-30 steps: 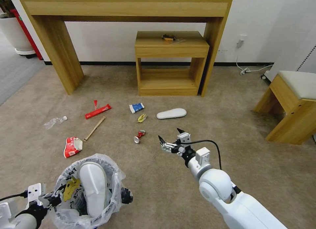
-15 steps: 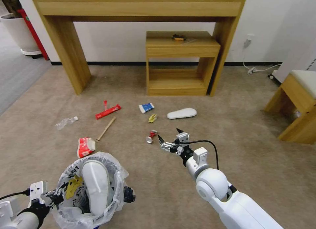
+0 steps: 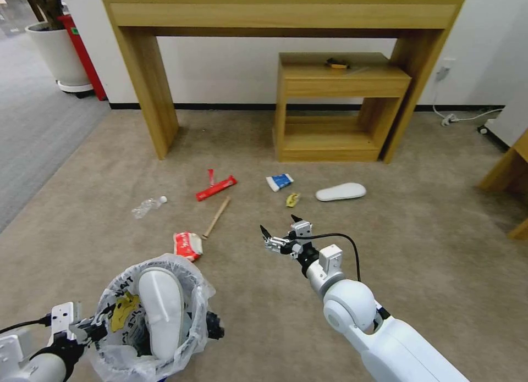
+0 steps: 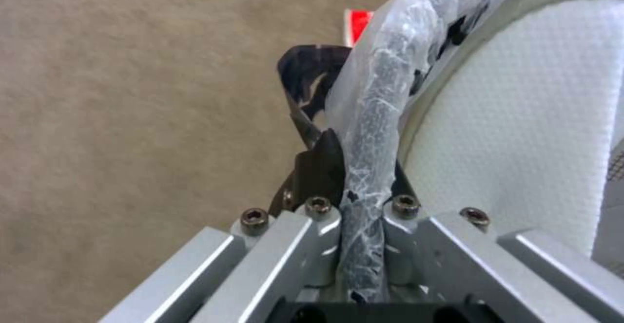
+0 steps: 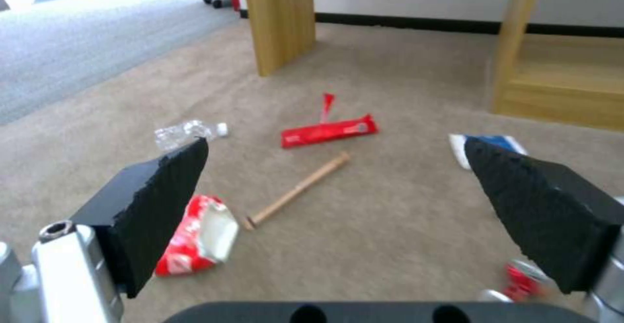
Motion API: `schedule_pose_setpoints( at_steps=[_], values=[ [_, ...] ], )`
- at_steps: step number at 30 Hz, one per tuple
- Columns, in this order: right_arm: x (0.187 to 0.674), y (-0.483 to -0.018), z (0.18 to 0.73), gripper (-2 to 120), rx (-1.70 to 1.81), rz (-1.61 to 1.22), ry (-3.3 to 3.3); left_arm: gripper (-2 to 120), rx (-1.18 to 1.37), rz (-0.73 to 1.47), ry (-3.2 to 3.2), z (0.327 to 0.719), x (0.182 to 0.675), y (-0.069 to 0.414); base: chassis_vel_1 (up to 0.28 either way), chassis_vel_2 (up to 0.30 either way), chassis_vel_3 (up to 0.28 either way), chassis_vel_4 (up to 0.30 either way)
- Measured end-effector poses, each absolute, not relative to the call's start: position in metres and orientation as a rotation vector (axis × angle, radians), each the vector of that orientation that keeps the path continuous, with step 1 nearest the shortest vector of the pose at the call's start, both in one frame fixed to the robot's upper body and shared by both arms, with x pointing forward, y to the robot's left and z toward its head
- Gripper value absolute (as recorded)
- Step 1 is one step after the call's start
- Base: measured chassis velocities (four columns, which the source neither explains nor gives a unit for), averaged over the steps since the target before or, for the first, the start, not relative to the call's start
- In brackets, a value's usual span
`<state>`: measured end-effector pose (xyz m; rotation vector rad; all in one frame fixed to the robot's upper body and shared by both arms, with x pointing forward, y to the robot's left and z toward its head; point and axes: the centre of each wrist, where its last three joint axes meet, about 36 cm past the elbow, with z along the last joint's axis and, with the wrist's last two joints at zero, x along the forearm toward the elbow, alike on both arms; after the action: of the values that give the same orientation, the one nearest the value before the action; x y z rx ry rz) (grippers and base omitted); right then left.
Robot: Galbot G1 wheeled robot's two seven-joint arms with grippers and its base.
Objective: Pick up the trash bin and place the garbage on the floor into it.
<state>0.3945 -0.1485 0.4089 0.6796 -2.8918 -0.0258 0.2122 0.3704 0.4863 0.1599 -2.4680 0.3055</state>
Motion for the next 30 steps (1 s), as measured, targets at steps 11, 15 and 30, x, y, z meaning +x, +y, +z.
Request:
schedule_pose_setpoints(
  at_steps=[11, 15, 30],
  values=[
    [0.397, -0.149, 0.405, 100, 0.664, -0.029, -2.885, 1, 0.168, 0.305, -2.461, 0.484, 0.212, 0.373, 0.194, 0.324, -0.191, -0.325],
    [0.397, -0.149, 0.404, 100, 0.663, -0.03, -2.884, 1, 0.167, 0.308, -2.46, 0.483, 0.212, 0.373, 0.196, 0.324, -0.199, -0.325],
    [0.411, -0.156, 0.392, 100, 0.609, -0.024, -2.862, 1, 0.163, 0.307, -2.455, 0.481, 0.211, 0.375, 0.185, 0.315, -0.191, -0.317]
  ],
)
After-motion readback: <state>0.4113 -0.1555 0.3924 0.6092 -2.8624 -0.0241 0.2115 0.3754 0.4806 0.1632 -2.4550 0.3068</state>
